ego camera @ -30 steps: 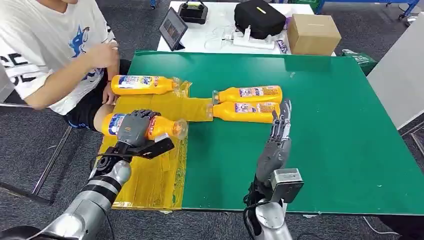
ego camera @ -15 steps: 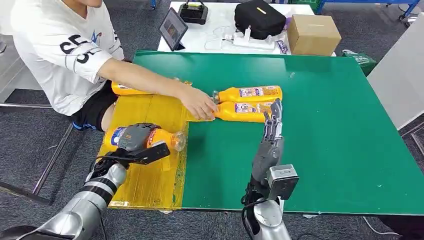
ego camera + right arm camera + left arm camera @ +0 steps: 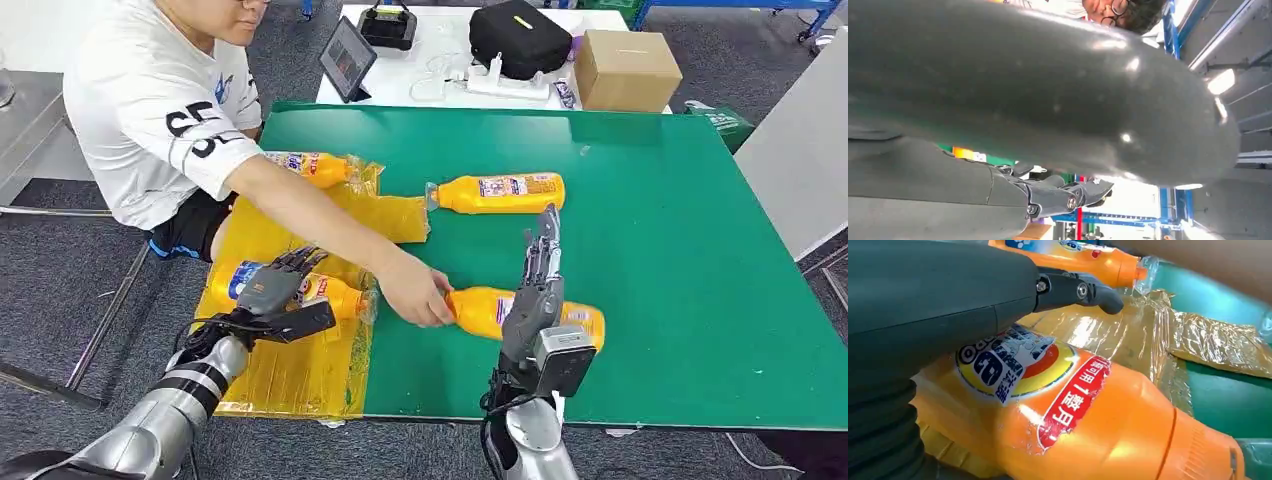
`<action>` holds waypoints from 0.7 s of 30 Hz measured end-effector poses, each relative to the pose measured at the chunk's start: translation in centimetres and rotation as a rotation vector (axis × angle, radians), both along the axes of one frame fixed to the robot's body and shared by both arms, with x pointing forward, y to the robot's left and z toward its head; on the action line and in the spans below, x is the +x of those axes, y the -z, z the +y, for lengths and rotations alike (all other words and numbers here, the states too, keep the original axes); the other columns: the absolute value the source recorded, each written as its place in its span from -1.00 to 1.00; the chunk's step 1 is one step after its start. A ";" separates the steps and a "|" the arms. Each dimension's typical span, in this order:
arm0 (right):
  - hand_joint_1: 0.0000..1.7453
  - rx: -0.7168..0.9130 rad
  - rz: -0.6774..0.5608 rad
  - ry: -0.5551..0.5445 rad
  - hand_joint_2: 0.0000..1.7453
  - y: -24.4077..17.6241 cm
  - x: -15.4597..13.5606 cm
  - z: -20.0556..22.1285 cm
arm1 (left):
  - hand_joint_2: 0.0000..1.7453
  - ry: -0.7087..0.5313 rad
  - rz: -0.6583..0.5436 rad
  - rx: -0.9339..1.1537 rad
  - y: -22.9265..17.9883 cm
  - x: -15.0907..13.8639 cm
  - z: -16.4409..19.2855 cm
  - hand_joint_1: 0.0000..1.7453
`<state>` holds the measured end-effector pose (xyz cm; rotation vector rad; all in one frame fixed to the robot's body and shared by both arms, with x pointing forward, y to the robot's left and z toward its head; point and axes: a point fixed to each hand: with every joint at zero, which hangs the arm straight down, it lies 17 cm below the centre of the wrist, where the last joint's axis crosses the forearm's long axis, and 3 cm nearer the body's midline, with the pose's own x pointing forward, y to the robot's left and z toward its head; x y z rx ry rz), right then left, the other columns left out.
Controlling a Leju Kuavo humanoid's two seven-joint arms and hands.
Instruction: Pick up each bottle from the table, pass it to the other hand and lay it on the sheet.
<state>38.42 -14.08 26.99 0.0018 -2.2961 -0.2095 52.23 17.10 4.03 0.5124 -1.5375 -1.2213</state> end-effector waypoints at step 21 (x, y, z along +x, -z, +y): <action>-1.00 -0.015 0.053 -0.029 -1.00 2.0 1.0 0.9 | -1.00 0.089 0.265 -0.776 -3.3 -3.7 -2.4 -1.00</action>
